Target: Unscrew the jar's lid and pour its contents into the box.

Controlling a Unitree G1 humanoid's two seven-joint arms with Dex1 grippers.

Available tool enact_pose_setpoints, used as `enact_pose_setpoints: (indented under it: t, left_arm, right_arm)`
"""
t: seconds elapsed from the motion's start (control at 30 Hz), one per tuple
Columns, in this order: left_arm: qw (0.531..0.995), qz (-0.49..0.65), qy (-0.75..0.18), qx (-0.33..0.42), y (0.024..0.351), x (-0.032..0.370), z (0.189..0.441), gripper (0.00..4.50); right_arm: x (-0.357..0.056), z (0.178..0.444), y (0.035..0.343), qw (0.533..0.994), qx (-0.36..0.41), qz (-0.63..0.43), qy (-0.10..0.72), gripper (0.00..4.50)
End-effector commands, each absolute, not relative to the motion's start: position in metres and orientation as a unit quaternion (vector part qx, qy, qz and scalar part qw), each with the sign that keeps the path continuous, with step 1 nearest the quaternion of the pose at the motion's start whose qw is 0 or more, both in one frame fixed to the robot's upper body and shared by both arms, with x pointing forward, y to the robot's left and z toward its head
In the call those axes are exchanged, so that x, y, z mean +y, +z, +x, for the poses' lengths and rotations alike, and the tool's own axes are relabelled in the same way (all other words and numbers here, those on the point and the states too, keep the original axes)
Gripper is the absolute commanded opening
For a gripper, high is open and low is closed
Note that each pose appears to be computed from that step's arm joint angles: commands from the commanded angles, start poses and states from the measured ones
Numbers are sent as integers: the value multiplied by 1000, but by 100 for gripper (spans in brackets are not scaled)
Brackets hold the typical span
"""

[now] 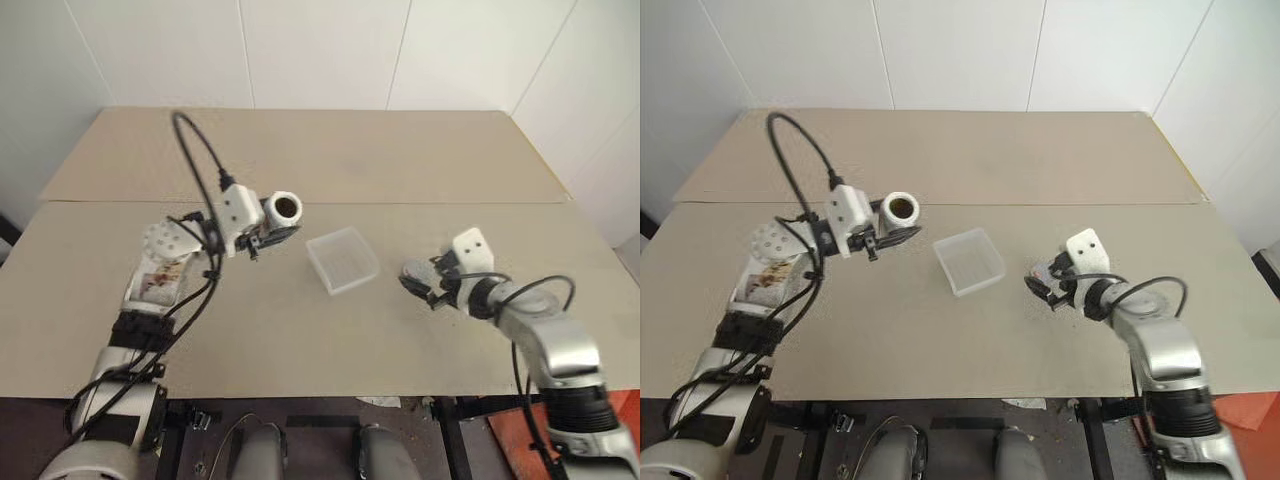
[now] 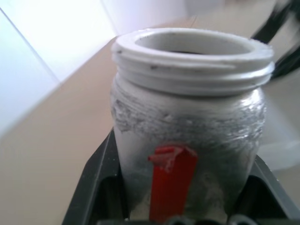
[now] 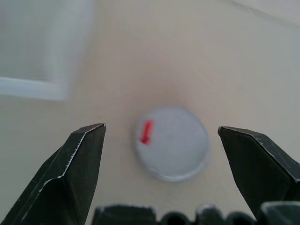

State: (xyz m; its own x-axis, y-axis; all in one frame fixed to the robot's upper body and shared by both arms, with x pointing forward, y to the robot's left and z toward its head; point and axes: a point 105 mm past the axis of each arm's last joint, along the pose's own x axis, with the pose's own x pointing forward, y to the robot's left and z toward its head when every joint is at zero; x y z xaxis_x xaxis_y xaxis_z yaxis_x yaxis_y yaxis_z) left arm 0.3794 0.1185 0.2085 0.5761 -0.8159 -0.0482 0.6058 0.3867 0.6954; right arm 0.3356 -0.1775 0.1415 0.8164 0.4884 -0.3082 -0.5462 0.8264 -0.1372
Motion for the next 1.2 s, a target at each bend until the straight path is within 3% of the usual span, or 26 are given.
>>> enact_pose_setpoints:
  t: [0.03,0.2,0.3,0.47,0.6,0.87,1.03,1.13,1.2]
  left_arm:
    - [719,535,-355,-266,241,98,388,192]
    - [459,764,-270,-365,237,64,404,192]
    - [303,824,-221,-425,234,44,411,192]
    - [206,848,-166,-459,231,26,423,192]
    - [136,839,-171,-499,214,2,418,192]
    - [151,843,-171,-488,217,11,425,192]
    - [231,834,-174,-470,230,21,427,192]
    - [369,804,-195,-423,239,39,431,192]
    - [503,747,-210,-380,248,54,434,192]
  right_arm:
    - [-155,316,197,918,115,-91,368,445]
    - [-134,301,226,873,146,-72,461,445]
    - [-128,299,234,858,144,-85,485,445]
    - [-123,297,243,848,131,-79,508,445]
    - [-117,294,244,843,123,-75,519,445]
    - [-118,289,241,843,117,-78,518,445]
    - [-117,289,240,843,115,-80,520,445]
    - [-117,289,240,842,113,-82,521,445]
    - [-117,289,240,842,111,-85,521,445]
